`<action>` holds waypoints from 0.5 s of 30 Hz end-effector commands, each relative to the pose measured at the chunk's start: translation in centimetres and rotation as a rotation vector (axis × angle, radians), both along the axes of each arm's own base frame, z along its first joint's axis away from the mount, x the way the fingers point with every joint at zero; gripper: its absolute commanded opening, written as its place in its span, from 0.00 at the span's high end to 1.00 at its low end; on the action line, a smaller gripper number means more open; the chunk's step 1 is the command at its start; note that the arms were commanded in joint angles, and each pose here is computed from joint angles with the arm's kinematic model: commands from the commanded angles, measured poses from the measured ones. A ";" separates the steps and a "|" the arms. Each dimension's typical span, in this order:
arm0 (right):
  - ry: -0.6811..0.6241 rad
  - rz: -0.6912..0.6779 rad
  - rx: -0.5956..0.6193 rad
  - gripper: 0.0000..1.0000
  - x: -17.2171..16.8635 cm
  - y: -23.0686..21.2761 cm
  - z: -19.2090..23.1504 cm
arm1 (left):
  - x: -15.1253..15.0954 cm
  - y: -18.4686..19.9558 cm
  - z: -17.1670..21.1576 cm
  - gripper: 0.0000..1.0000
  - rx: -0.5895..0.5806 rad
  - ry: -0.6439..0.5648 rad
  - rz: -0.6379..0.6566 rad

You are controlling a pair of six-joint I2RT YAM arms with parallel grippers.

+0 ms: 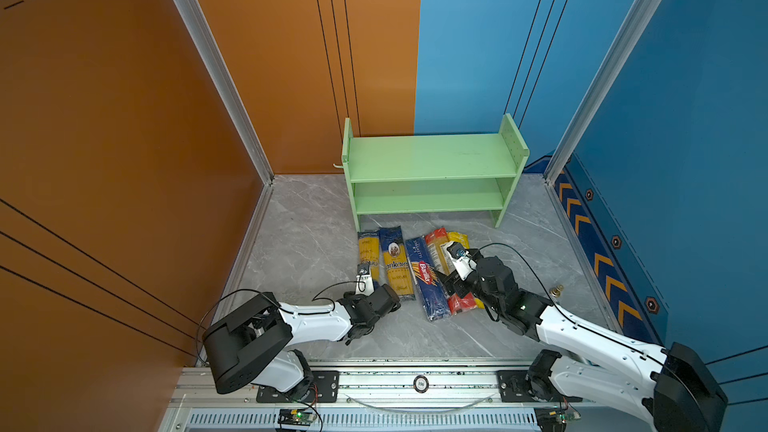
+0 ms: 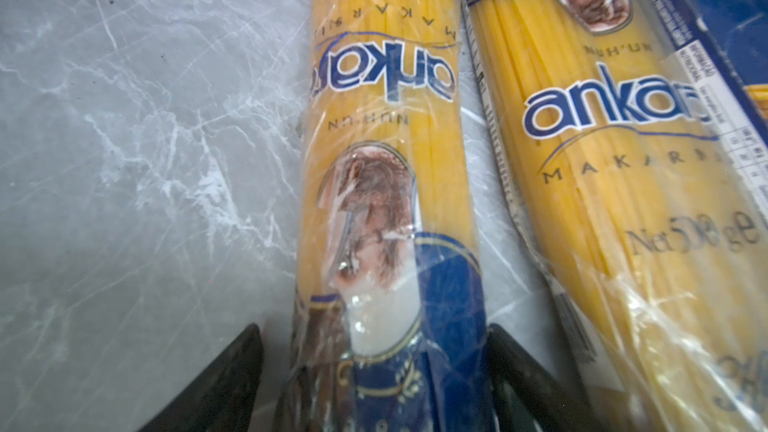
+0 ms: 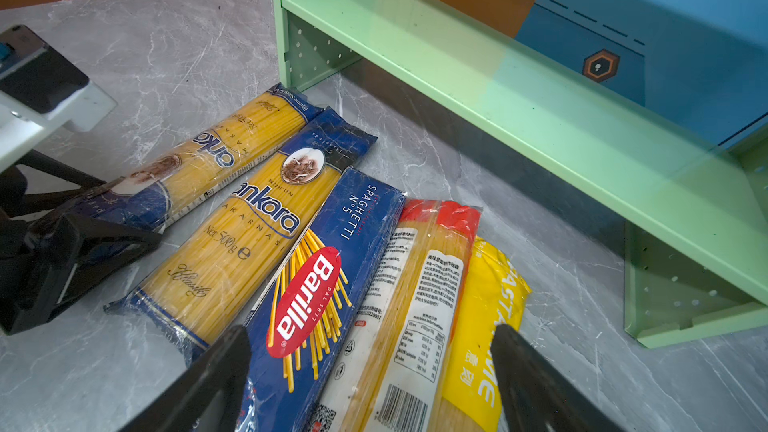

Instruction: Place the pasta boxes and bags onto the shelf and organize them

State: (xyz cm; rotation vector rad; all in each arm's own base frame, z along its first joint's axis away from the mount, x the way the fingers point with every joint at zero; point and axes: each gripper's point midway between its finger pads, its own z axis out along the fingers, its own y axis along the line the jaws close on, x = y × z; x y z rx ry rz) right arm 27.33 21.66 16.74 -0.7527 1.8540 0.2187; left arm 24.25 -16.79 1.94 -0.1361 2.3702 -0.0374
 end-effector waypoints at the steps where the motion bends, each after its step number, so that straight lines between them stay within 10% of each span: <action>1: -0.011 0.003 0.041 0.12 0.3 0.4 0.9 | -3.8 1.8 -4.3 0.21 0.082 0.214 -0.025; 15: -0.009 -0.009 0.036 0.12 0.1 -0.1 0.6 | -3.6 2.0 -4.6 0.59 0.078 0.206 0.014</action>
